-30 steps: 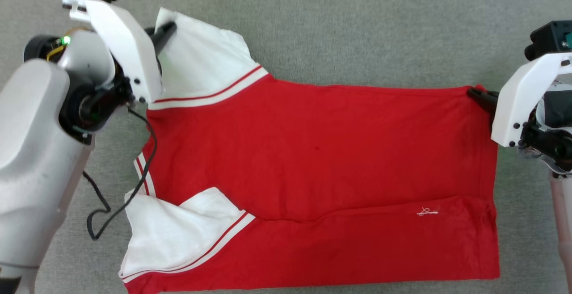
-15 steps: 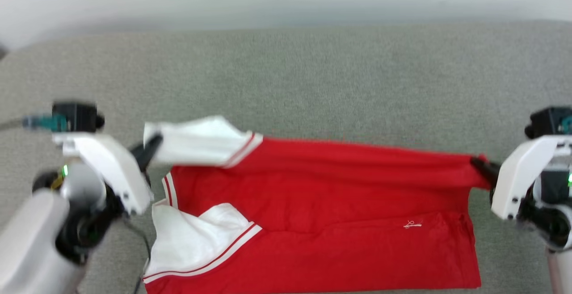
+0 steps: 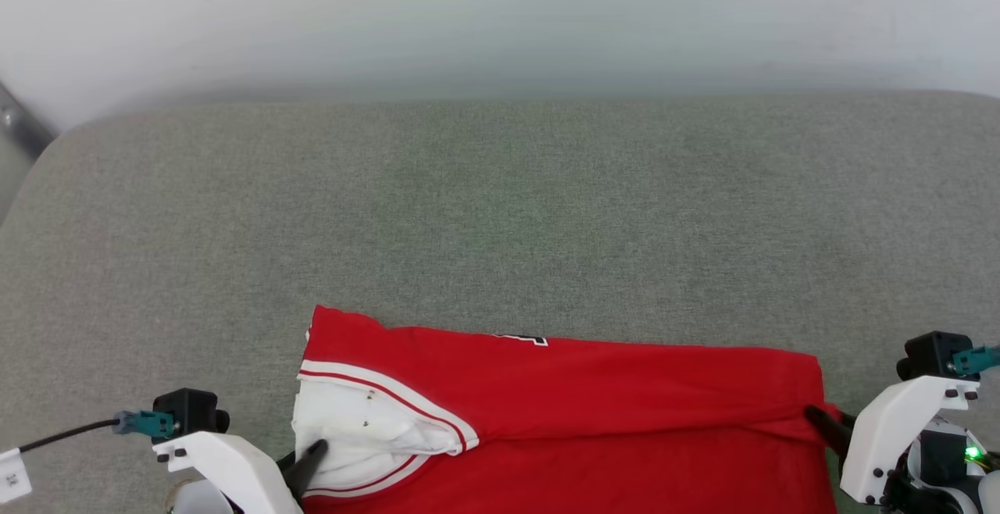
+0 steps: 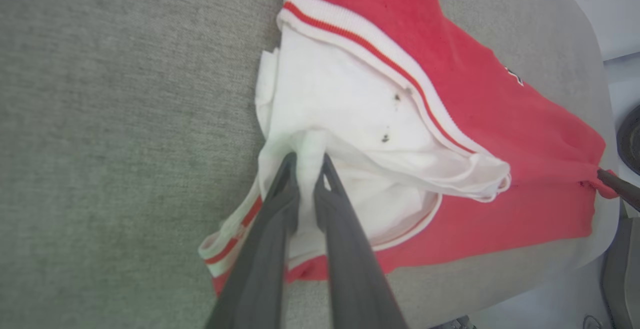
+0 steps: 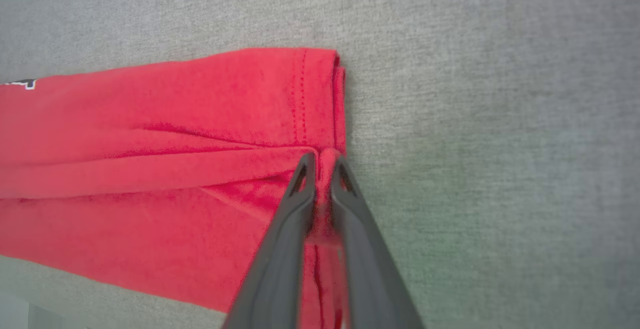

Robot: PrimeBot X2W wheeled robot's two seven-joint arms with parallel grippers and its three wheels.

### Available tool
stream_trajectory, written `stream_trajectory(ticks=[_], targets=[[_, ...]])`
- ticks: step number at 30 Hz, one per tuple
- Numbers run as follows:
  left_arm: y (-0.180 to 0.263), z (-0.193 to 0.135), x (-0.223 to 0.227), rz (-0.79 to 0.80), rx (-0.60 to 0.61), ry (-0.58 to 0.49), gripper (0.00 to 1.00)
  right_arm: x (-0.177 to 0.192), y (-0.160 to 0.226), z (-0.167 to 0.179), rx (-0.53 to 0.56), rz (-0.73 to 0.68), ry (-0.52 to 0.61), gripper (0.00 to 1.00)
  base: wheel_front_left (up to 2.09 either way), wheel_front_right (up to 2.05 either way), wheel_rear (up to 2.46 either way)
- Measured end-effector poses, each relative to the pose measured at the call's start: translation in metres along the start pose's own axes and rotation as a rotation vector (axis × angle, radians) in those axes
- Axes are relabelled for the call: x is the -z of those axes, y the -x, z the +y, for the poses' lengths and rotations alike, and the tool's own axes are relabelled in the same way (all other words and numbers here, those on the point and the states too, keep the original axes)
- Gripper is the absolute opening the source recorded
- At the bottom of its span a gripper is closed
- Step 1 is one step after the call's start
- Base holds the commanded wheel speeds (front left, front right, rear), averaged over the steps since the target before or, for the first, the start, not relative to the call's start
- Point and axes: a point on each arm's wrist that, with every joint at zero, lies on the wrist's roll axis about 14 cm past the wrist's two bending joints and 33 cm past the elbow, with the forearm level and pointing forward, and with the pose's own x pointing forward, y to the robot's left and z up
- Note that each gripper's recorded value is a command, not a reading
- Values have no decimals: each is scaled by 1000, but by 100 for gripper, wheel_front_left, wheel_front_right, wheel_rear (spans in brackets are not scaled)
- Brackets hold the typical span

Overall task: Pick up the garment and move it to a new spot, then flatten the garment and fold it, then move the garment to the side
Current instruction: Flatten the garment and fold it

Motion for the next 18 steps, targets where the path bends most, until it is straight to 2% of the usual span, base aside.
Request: stream_trajectory(ticks=[4, 11, 18], targets=[[-1, -6, -1, -37, 13, -19, 100, -4, 5, 2, -12, -48, -12, 100, 0, 0, 0], [19, -29, -64, -354, 39, -158, 100, -52, 45, 4, -26, -256, 28, 100, 0, 0, 0], [49, -55, -117, -674, 53, -234, 100, -76, 76, -15, 39, -284, 45, 100, 0, 0, 0]])
